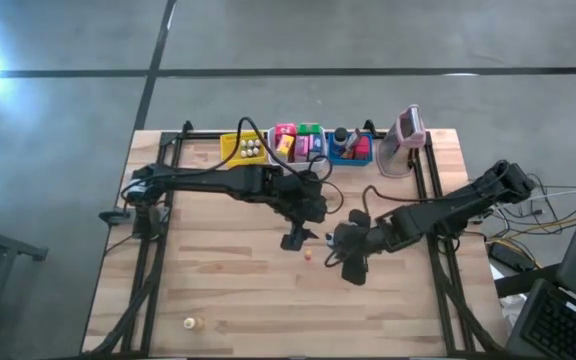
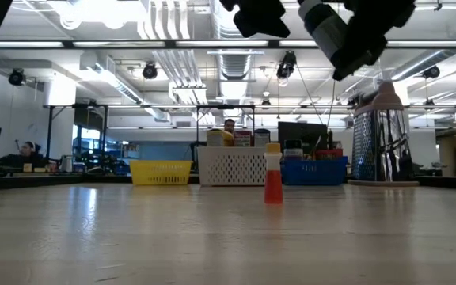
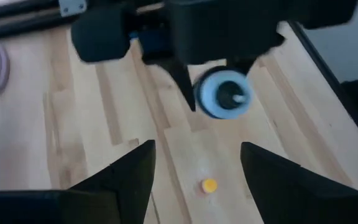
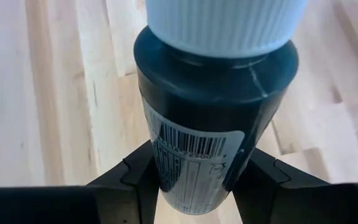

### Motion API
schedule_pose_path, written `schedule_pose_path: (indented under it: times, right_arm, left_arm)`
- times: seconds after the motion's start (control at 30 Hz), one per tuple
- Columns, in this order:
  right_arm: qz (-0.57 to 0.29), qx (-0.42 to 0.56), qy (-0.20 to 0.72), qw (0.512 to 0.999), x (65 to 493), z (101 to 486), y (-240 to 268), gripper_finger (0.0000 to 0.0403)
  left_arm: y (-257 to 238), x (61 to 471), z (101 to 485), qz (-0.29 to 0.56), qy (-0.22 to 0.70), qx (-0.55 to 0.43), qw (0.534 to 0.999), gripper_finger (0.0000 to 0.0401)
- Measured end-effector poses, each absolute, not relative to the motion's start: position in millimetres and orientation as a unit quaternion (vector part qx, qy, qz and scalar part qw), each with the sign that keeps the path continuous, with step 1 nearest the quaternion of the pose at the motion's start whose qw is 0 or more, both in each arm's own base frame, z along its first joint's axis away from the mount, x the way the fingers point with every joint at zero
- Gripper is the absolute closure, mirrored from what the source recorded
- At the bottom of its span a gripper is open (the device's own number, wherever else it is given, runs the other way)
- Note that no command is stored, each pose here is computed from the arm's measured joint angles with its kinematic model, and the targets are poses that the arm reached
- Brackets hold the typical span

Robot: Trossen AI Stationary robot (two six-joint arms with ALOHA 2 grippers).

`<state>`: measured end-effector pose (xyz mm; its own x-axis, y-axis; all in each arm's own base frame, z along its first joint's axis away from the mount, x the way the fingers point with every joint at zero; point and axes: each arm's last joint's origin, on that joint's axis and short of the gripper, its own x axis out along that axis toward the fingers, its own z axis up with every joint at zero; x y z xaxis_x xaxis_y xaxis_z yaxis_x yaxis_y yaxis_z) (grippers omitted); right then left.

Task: Pick & Place Kitchen Items
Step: Put the black food coloring bottle into the yellow basket

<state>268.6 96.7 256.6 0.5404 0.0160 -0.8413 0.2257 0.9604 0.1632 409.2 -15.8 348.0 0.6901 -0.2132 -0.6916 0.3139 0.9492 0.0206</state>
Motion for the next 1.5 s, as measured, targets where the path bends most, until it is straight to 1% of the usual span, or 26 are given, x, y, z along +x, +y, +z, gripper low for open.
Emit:
schedule_pose_path:
  times: [0.17,0.33,0.43,0.57,0.67,0.77,0.9,1.13,1.37,1.5]
  right_arm:
    - [-0.065,0.09,0.501,0.858,287.0,263.5,94.6,0.0257]
    - [-0.066,0.068,0.511,0.855,305.9,267.1,91.6,0.0246]
    - [-0.064,0.058,0.516,0.852,317.1,265.6,91.2,0.0245]
    - [-0.057,0.043,0.518,0.852,329.5,266.3,90.8,0.0255]
    - [-0.054,0.038,0.52,0.852,338.8,268.0,88.0,0.0258]
    - [-0.061,0.032,0.531,0.845,346.7,269.8,81.6,0.0251]
    - [-0.068,0.022,0.546,0.835,357.6,269.4,73.8,0.0244]
    - [-0.066,0.013,0.539,0.839,373.2,277.4,62.8,0.0257]
    - [-0.069,0.024,0.534,0.842,375.7,285.0,54.3,0.0241]
    - [-0.068,0.021,0.534,0.842,375.9,284.7,52.6,0.0244]
  left_arm:
    - [-15.8,393.6,352.7,-0.125,0.407,0.04,0.904,0.016]
    - [-23.8,375.6,355.6,-0.114,0.422,0.033,0.899,0.016]
    - [-26.8,360.8,358.2,-0.086,0.411,0.036,0.907,0.016]
    - [-27.1,341.1,352.5,-0.051,0.386,0.025,0.921,0.016]
    - [-26.1,328.0,345.5,-0.042,0.357,0.002,0.933,0.016]
    - [-25.3,317.3,338.8,-0.04,0.337,-0.008,0.941,0.016]
    - [-25.6,306.5,334.3,-0.044,0.336,-0.007,0.941,0.016]
    - [-25.5,303.2,339.4,-0.057,0.323,0.027,0.944,0.016]
    - [-25.5,305.8,338.5,-0.065,0.318,0.053,0.944,0.016]
    - [-25.2,307.4,340.9,-0.066,0.303,0.059,0.949,0.016]
